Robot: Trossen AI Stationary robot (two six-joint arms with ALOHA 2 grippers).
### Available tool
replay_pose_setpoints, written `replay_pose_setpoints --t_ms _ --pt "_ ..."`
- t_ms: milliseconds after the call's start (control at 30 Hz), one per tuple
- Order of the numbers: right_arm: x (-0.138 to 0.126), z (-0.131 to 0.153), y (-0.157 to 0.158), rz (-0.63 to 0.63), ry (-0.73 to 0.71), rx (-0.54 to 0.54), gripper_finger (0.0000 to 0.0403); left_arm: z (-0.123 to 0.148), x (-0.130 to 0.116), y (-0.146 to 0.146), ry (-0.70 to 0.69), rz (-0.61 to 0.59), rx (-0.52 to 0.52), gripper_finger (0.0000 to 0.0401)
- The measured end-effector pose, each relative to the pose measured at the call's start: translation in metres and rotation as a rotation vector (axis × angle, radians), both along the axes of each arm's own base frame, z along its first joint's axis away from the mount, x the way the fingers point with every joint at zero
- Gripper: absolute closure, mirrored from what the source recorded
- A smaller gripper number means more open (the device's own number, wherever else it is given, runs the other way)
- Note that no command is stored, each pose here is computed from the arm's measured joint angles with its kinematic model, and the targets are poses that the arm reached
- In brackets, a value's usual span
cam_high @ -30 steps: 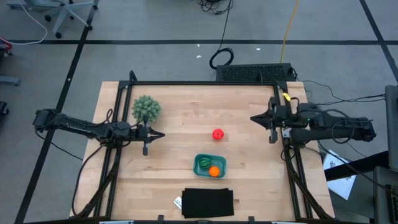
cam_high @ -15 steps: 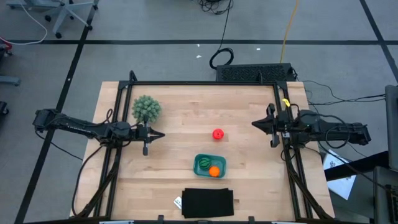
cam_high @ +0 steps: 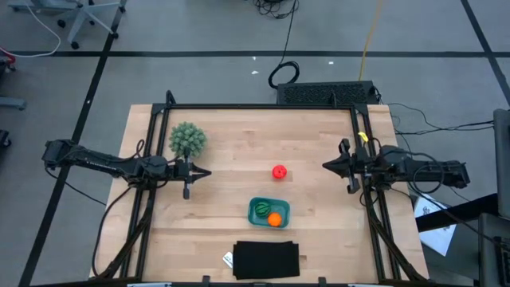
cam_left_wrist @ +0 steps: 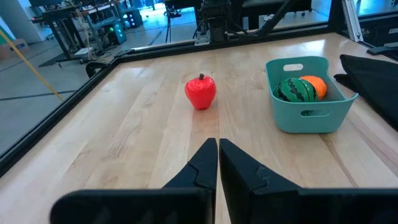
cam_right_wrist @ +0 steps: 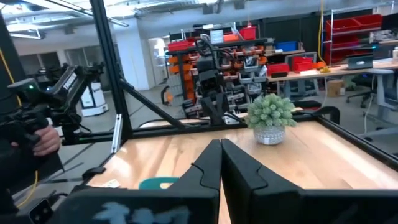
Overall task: Pick and placing Produce into tupperware
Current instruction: Put the apple in the blue bin
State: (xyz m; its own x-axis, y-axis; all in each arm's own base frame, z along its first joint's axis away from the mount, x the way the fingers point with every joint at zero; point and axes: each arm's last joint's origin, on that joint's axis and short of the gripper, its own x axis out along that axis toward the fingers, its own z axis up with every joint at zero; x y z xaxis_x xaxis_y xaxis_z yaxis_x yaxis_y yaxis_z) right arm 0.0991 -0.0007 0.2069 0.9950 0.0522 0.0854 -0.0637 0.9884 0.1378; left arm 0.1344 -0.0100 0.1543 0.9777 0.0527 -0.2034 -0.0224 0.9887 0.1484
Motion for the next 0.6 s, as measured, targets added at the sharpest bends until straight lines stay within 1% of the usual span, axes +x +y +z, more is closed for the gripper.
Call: replay_pose_setpoints --t_ms 200,333,500,600 --pt "0.0 -0.006 0.002 0.051 0.009 -0.008 0.0403 0.0 0.0 0.0 0.0 0.0 0.0 0.038" --pt "0.001 -0.01 0.002 0.057 0.01 -0.018 0.0403 0.0 0.0 0.0 0.0 0.0 0.0 0.038" --pt "0.001 -0.015 0.002 0.08 -0.036 -0.029 0.0403 0.0 0.0 0.0 0.0 0.0 0.0 0.038" --pt "0.001 -0.019 0.002 0.08 -0.028 -0.028 0.0403 0.0 0.0 0.0 0.0 0.0 0.0 0.038"
